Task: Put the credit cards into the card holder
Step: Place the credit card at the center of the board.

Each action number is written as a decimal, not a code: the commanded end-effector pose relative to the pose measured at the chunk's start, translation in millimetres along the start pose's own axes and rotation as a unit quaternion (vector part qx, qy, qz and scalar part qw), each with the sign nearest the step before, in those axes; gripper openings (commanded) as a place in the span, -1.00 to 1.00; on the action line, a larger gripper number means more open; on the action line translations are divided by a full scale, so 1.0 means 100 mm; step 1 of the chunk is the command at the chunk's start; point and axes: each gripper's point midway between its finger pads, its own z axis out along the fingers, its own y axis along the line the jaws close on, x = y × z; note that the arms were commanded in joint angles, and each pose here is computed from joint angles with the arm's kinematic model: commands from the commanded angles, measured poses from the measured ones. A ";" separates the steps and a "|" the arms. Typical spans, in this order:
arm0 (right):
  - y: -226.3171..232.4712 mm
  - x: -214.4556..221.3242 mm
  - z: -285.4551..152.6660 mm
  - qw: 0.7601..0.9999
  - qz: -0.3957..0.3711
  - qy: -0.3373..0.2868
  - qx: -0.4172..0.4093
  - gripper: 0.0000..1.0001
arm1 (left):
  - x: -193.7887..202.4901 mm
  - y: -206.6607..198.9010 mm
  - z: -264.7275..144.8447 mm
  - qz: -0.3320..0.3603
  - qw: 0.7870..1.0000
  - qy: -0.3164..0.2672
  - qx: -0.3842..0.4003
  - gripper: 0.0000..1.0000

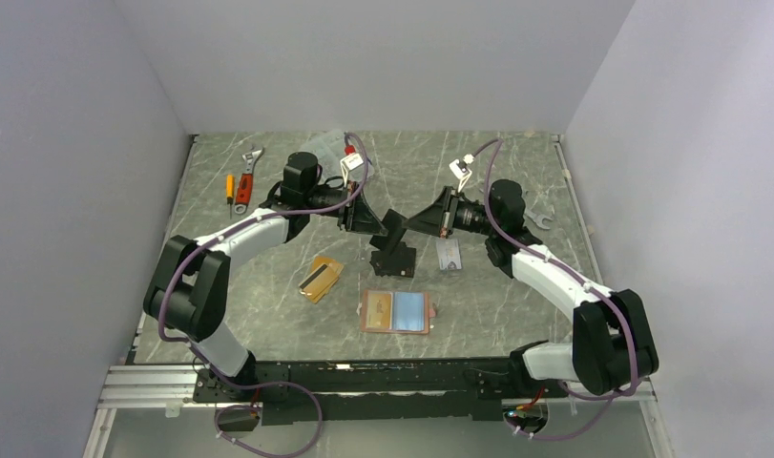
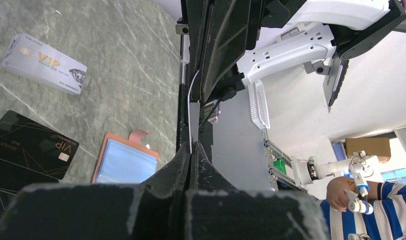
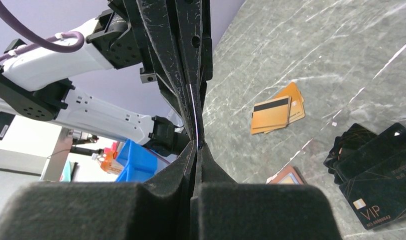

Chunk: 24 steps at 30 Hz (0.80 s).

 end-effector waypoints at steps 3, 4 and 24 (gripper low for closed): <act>0.19 -0.20 0.06 0.999 -0.024 -0.023 -0.034 -0.71 | -0.07 -0.18 0.00 0.033 0.999 0.000 0.018 -1.00; 0.22 -0.19 0.06 0.999 -0.020 -0.026 -0.043 -0.63 | -0.07 -0.18 0.00 0.031 0.999 -0.001 0.018 -1.00; 0.25 -0.19 0.10 0.991 0.028 -0.125 -0.037 -0.97 | -0.17 -0.15 -0.06 -0.023 0.998 -0.047 0.019 -0.69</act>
